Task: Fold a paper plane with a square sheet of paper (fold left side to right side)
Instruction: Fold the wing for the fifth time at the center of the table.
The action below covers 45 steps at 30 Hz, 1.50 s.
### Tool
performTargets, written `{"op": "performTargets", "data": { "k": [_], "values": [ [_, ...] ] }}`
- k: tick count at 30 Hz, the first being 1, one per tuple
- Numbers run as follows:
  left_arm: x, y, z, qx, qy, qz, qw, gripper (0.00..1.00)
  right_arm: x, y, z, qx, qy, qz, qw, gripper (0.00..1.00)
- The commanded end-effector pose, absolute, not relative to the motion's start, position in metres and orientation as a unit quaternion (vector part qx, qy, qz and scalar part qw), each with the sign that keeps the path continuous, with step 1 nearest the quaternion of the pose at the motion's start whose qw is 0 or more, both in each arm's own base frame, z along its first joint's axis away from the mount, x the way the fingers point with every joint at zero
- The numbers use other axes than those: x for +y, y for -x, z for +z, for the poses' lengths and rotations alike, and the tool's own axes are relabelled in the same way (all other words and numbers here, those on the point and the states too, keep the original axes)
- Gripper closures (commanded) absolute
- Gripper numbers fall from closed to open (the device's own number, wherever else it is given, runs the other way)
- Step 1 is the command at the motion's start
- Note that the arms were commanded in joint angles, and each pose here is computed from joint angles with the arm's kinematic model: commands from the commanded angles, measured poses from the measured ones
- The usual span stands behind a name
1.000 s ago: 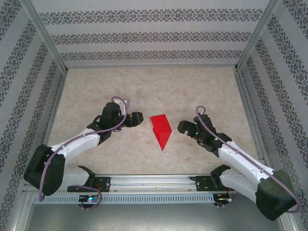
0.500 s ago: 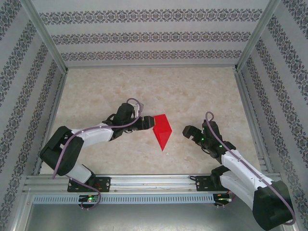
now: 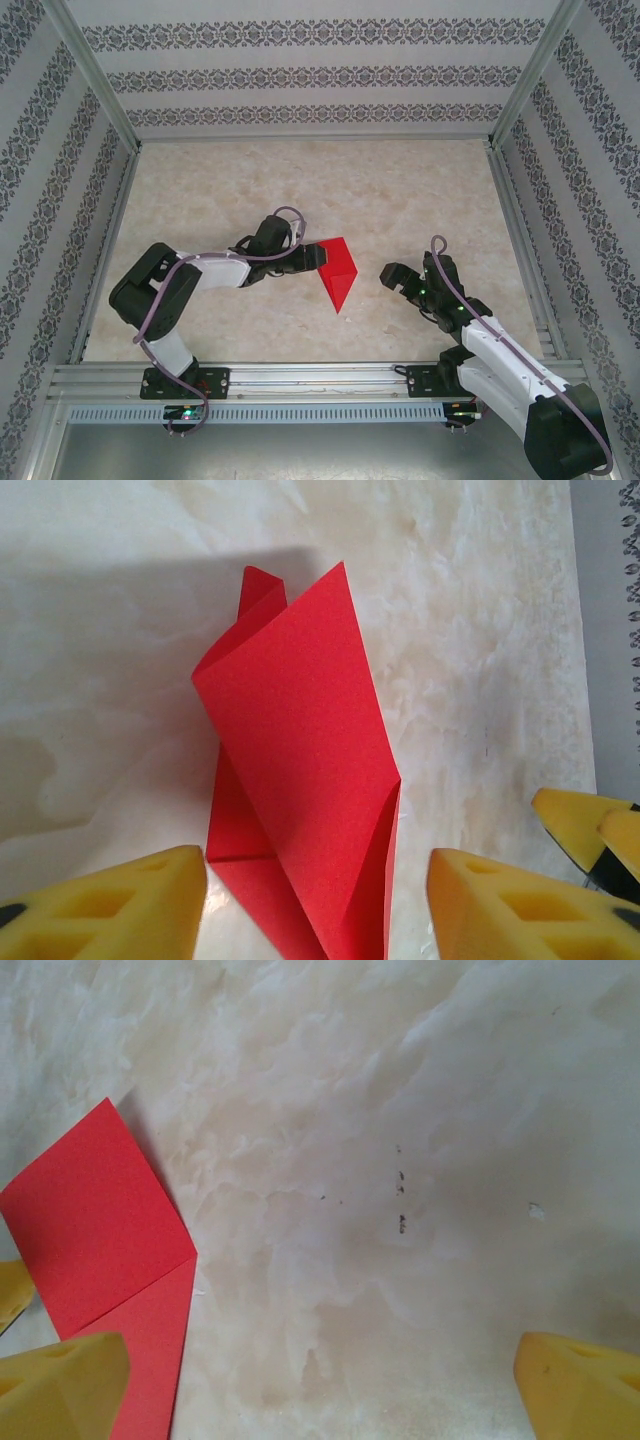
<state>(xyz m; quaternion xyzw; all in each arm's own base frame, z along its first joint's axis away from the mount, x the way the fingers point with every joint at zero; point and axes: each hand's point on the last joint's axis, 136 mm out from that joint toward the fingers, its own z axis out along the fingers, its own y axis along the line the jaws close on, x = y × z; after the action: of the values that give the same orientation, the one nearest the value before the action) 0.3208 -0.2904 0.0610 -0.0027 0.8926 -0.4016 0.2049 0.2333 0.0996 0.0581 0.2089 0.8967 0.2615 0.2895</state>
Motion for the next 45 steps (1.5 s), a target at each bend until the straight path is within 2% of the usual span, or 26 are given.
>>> {"op": "performTargets", "data": {
  "k": [1,8,13,16,21,28,34,42,45],
  "values": [
    [-0.308,-0.332,0.075,0.875,-0.007,-0.432,0.219,0.47,0.102,-0.235,0.062,0.890,-0.210,0.278,0.295,0.02],
    [-0.315,-0.339,0.066,0.874,-0.006,-0.436,0.214,0.66,0.106,-0.235,0.065,0.889,-0.198,0.288,0.295,0.05],
    [-0.316,-0.338,0.065,0.875,-0.023,-0.437,0.208,0.88,0.117,-0.236,0.073,0.888,-0.163,0.314,0.293,0.09],
    [-0.313,-0.334,0.071,0.872,-0.043,-0.440,0.209,0.95,0.130,-0.239,0.083,0.885,-0.127,0.340,0.293,0.10],
    [-0.300,-0.322,0.093,0.856,-0.083,-0.460,0.219,0.98,0.155,-0.242,0.096,0.879,-0.054,0.386,0.275,0.11],
    [-0.283,-0.303,0.127,0.813,-0.137,-0.512,0.241,0.99,0.191,-0.259,0.120,0.843,0.043,0.462,0.274,0.02],
    [-0.287,-0.287,0.155,0.762,-0.184,-0.570,0.246,0.99,0.209,-0.269,0.129,0.816,0.093,0.501,0.272,0.02],
    [-0.291,-0.289,0.152,0.734,-0.171,-0.613,0.236,0.99,0.237,-0.268,0.132,0.795,0.139,0.535,0.251,0.03],
    [-0.292,-0.290,0.146,0.733,-0.164,-0.619,0.231,1.00,0.244,-0.268,0.128,0.794,0.145,0.540,0.238,0.06]
  ]
}}
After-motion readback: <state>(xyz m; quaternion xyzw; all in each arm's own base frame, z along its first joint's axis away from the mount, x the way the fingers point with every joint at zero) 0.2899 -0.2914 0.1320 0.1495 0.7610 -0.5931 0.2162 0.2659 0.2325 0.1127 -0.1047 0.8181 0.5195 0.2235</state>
